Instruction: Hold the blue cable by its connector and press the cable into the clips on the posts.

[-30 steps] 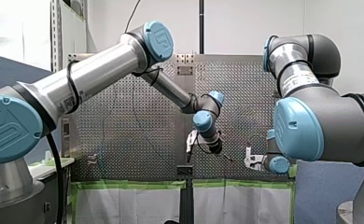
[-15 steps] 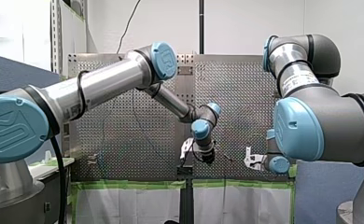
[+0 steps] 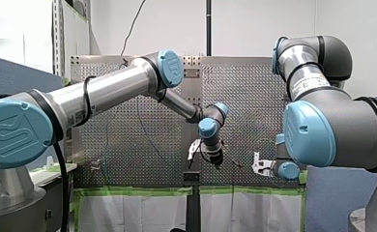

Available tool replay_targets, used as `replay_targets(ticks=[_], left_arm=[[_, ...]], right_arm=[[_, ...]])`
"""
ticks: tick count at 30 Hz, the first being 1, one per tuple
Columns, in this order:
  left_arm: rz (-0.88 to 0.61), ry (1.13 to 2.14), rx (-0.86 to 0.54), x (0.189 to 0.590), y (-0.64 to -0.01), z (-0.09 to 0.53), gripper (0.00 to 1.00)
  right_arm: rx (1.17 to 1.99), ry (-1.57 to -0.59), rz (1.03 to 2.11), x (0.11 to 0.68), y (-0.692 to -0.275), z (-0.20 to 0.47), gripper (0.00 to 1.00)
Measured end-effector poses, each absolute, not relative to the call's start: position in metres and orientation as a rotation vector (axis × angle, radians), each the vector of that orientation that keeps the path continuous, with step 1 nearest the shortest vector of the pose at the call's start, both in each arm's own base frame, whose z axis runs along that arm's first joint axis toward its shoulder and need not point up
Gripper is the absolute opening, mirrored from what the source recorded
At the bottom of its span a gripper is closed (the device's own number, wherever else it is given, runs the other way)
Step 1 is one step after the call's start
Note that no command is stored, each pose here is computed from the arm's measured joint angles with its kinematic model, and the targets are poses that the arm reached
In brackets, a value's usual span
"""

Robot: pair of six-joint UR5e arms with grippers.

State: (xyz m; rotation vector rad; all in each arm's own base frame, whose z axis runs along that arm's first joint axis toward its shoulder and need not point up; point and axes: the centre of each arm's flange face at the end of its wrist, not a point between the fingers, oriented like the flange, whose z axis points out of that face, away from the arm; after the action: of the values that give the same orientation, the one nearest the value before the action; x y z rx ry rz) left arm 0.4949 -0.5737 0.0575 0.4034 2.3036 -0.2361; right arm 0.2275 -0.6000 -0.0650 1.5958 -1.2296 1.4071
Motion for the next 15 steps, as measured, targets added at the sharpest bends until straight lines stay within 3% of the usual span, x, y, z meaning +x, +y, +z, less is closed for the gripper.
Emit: replay_targets(ticks=[15], left_arm=[[-0.134,2.448,0.428,0.485,-0.547,0.048,1.0]], right_arm=[[1.6,-1.226,1.411,0.231,-0.599,-0.065,0.0]])
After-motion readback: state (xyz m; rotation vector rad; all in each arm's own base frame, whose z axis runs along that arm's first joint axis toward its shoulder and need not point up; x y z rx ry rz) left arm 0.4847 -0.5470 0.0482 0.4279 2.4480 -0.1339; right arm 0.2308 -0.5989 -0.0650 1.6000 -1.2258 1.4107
